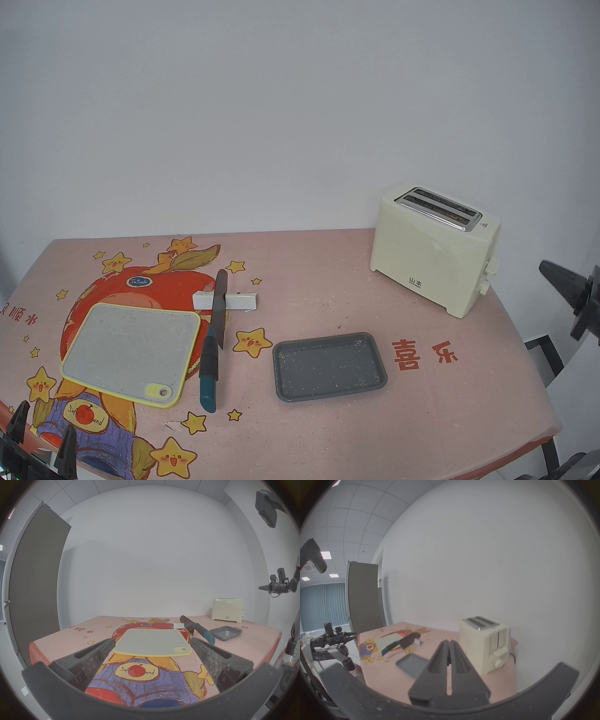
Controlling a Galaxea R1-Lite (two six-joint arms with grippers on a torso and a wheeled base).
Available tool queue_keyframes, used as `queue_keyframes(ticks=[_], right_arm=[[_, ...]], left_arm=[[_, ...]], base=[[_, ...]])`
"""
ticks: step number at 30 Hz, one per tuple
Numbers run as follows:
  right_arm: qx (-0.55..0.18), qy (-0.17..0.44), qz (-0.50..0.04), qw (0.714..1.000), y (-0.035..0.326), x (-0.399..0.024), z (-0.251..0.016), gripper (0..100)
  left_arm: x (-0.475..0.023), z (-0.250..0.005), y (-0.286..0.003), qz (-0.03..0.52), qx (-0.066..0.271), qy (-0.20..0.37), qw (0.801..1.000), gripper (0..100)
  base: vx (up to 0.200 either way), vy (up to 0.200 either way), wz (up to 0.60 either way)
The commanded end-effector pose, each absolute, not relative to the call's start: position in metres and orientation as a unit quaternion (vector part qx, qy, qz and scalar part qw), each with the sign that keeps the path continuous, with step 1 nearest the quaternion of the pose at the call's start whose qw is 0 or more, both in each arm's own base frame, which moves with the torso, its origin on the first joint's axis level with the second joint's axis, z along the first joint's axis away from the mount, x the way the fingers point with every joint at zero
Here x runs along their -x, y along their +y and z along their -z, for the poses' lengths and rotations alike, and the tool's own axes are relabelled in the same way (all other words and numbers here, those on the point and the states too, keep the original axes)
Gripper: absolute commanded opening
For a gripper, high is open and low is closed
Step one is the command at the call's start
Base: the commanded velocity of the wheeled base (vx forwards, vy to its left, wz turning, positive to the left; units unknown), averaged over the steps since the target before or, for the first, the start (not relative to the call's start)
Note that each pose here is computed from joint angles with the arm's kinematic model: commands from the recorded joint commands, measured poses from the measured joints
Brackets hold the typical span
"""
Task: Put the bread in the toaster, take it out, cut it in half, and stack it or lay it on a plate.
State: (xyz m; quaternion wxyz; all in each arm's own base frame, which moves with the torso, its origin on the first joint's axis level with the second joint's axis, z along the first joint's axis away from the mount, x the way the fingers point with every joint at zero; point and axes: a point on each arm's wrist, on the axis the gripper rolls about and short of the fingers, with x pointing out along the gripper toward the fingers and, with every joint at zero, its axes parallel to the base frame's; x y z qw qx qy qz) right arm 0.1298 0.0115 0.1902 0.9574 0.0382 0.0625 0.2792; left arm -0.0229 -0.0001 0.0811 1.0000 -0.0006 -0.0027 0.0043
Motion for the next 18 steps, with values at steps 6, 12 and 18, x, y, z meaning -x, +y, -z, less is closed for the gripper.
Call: queue_keyframes(ticks=[6, 12, 18], right_arm=[[0.010, 0.067, -0.298, 0.952, 0.0133, -0.0662, -0.2125, 0], [0.008, 0.072, -0.293, 0.953, 0.0128, -0.0670, -0.2109, 0], [0.008, 0.076, -0.293, 0.953, 0.0127, -0.0672, -0.2100, 0]], left_arm=[[0.0226, -0.0760, -0.0001, -0.005, 0.002, -0.001, 1.000, 100], [0.0226, -0.0760, -0.0001, -0.005, 0.001, -0.001, 1.000, 100], [0.0226, -0.0760, -0.0001, -0.005, 0.001, -0.001, 1.000, 100]], base=[[0.000, 0.000, 0.00], [0.000, 0.000, 0.00], [0.000, 0.000, 0.00]])
